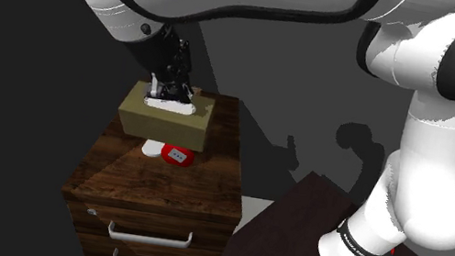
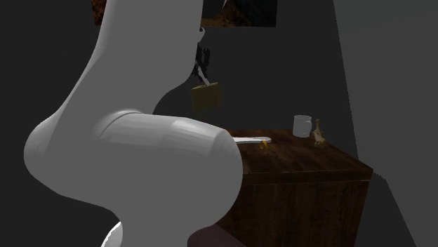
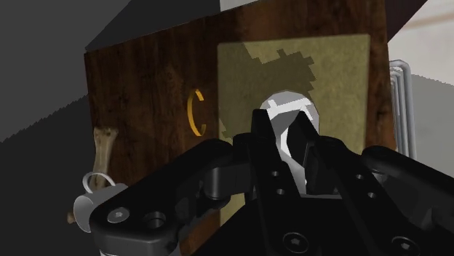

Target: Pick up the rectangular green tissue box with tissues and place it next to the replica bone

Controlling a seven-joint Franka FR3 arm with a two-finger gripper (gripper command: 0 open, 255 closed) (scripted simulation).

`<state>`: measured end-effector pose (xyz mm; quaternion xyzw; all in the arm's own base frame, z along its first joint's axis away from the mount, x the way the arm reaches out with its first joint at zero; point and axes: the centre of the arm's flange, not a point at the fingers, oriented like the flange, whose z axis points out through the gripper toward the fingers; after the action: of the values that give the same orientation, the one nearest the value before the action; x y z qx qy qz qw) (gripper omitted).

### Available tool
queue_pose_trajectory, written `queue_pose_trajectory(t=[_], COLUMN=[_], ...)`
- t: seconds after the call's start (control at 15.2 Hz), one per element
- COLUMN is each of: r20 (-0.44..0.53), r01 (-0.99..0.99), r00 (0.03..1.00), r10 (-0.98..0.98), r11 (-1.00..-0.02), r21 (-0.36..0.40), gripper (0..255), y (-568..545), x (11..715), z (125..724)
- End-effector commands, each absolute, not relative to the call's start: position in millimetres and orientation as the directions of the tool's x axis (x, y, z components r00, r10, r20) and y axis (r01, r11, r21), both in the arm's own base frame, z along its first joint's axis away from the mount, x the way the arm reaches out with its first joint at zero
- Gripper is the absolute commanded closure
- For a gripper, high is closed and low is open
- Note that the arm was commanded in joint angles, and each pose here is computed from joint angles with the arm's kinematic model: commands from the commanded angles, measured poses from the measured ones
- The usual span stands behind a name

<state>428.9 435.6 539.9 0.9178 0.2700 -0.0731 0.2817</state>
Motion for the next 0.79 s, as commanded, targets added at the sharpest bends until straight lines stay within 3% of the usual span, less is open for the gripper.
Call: queue_pose_trajectory(t=[0.0,0.4,0.73], r20=[-0.287,-0.287,-0.287], r01=[0.537,0.537,0.537], r00=[0.844,0.844,0.844], r10=[0.454,0.454,0.454], r11=[-0.695,-0.695,-0.695], r21=[0.478,0.478,0.478], gripper=[255,255,255], y=[435,435,386], x=[427,427,471], z=[550,579,567])
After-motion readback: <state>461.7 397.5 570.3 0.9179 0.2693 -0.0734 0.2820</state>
